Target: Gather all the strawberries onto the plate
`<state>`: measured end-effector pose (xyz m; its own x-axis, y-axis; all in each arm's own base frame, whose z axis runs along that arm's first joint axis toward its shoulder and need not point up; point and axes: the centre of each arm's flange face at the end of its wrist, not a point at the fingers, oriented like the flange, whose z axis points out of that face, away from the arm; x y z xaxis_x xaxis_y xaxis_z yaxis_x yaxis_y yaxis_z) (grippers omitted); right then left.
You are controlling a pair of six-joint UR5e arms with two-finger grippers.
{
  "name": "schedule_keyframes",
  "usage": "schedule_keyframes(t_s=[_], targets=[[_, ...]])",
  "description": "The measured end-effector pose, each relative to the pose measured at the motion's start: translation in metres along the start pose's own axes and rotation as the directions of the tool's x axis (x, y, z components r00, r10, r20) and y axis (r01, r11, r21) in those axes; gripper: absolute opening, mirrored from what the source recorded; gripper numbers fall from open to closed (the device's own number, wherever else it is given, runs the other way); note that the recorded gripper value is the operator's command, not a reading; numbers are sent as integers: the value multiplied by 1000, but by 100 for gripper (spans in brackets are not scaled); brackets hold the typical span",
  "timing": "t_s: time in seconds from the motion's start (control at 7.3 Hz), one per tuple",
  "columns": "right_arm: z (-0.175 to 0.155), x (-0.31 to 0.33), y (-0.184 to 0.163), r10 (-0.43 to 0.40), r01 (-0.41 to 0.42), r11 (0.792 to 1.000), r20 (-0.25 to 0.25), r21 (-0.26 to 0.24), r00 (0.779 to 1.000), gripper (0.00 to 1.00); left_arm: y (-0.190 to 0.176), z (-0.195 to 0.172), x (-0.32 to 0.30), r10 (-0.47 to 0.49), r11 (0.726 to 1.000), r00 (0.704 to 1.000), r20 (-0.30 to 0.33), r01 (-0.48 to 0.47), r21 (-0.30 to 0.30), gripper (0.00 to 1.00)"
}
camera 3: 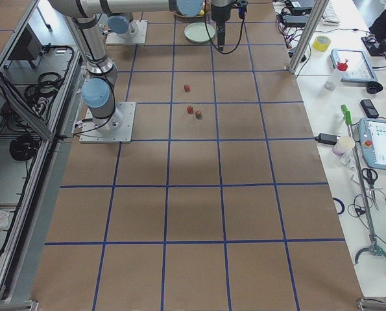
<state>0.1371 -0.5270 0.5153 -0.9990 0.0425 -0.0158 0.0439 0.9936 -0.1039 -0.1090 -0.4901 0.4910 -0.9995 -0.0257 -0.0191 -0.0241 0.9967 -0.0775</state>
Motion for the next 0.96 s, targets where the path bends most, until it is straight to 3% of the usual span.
schedule_keyframes(t_s=[0.68,0.96], targets=[[2,0,1,-8,8,1000,-2,-7,1000,100,-2,14,-2,-4,1000,1000,1,4,-21,100],[14,5,1,-31,30,999,-7,-36,1000,100,-3,19,-2,-6,1000,1000,-3,6,-15,100]])
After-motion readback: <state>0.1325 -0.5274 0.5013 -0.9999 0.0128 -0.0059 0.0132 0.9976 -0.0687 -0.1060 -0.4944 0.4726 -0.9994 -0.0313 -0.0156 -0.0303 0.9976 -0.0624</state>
